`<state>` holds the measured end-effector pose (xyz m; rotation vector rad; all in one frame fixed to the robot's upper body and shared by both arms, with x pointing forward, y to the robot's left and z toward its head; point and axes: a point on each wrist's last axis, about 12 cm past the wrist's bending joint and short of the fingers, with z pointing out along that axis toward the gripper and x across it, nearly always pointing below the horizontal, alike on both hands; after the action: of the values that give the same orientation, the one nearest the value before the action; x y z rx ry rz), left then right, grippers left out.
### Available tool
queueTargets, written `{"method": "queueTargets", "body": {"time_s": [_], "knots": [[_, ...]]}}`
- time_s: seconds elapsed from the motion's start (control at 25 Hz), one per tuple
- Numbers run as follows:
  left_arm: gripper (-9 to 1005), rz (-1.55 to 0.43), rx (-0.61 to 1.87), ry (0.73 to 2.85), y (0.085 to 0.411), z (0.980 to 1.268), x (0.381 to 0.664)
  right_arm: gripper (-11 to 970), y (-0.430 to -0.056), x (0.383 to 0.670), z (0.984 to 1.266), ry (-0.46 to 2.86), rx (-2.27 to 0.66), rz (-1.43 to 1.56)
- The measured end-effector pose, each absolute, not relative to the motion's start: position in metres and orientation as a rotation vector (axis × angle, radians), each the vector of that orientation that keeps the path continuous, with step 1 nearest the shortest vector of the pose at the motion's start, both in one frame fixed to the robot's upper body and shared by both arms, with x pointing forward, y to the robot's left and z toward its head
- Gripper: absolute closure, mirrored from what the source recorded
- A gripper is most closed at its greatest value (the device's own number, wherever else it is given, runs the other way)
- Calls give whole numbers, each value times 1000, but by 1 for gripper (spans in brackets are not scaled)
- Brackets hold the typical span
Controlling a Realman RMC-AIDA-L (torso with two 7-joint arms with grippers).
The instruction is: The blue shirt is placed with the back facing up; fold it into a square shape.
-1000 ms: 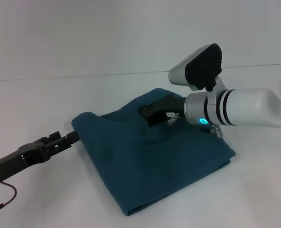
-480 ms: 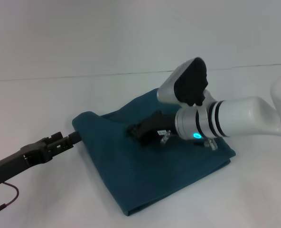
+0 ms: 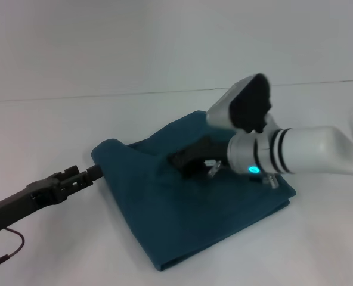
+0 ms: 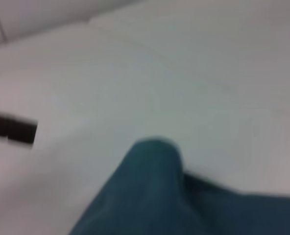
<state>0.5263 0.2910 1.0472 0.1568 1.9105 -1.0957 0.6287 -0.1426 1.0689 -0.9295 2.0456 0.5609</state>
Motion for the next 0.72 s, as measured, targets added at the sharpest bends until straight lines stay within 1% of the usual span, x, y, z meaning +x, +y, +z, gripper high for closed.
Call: {"method": "queueTargets", "body": {"time_s": [0.16, 0.28, 0.72], "knots": [[45, -1095, 159, 1910, 291, 1047, 526, 960, -158, 625, 1078, 1985, -851, 616], [45, -1098, 161, 1906, 291, 1048, 527, 959, -171, 620, 1079, 1981, -828, 640], [45, -1117, 179, 1891, 281, 1051, 533, 959, -215, 604, 1063, 2097, -807, 639]]}}
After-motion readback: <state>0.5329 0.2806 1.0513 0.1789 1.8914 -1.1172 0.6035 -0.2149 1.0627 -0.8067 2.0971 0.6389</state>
